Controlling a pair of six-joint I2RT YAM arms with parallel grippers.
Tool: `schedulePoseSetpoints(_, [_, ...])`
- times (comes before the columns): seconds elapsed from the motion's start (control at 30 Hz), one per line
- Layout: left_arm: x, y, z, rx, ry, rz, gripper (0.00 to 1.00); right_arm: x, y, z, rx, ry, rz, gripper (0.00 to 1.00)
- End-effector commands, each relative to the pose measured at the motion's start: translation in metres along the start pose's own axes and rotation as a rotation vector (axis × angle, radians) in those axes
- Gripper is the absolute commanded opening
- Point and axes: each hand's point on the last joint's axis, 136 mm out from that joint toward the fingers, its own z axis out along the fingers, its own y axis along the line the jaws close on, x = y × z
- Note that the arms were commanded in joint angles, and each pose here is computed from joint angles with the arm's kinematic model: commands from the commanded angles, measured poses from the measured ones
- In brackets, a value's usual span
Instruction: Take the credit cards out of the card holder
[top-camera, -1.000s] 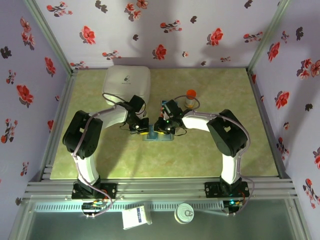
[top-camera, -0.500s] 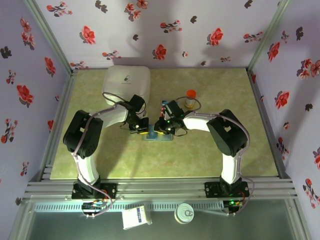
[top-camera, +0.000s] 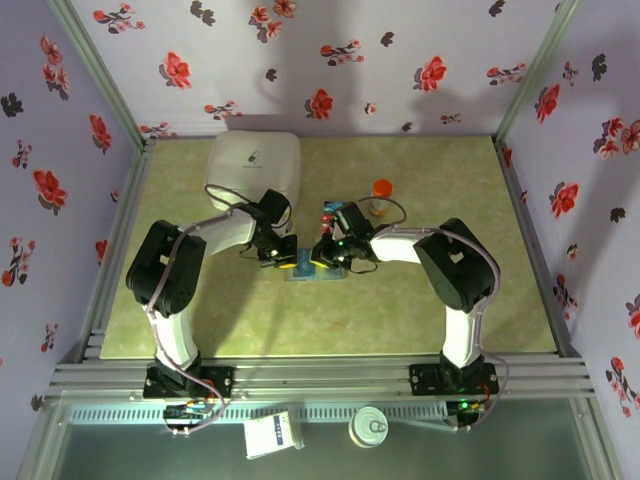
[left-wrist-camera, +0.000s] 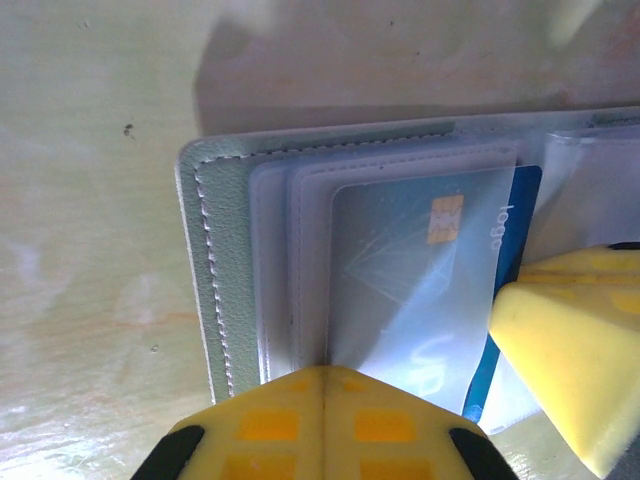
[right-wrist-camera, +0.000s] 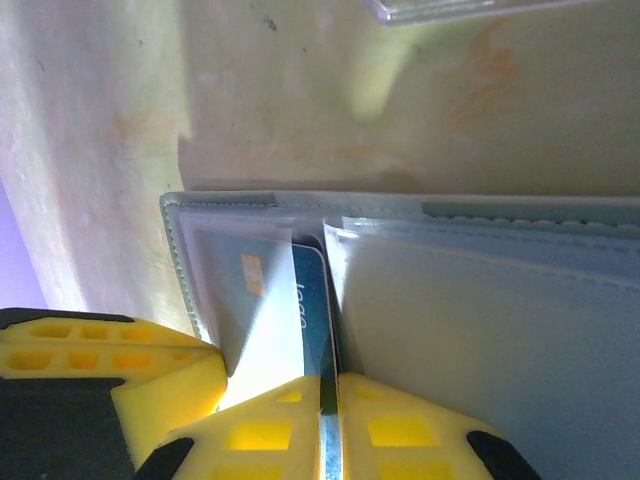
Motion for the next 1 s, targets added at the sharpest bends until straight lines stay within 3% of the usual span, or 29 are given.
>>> schedulePoseSetpoints(0.0, [0.006, 0.015, 0.007, -0.06, 0.027, 0.0, 0.0, 0.0, 0.006, -0.005, -0.034, -0.005, 0.007, 0.09])
schedulePoseSetpoints(0.53, [0.007, 0.015, 0.005, -0.062, 0.022, 0.004, 0.0, 0.002, -0.016, -0.023, 0.043, -0.027, 0.008, 0.06])
schedulePoseSetpoints(0.77, [0.004, 0.01, 0.006, -0.037, 0.015, 0.01, 0.0, 0.001, -0.002, -0.02, 0.005, -0.01, -0.01, 0.17])
schedulePoseSetpoints(0.97, [0.006, 0.011, 0.007, -0.035, 0.017, 0.007, 0.0, -0.002, 0.009, -0.015, -0.013, -0.008, -0.023, 0.19])
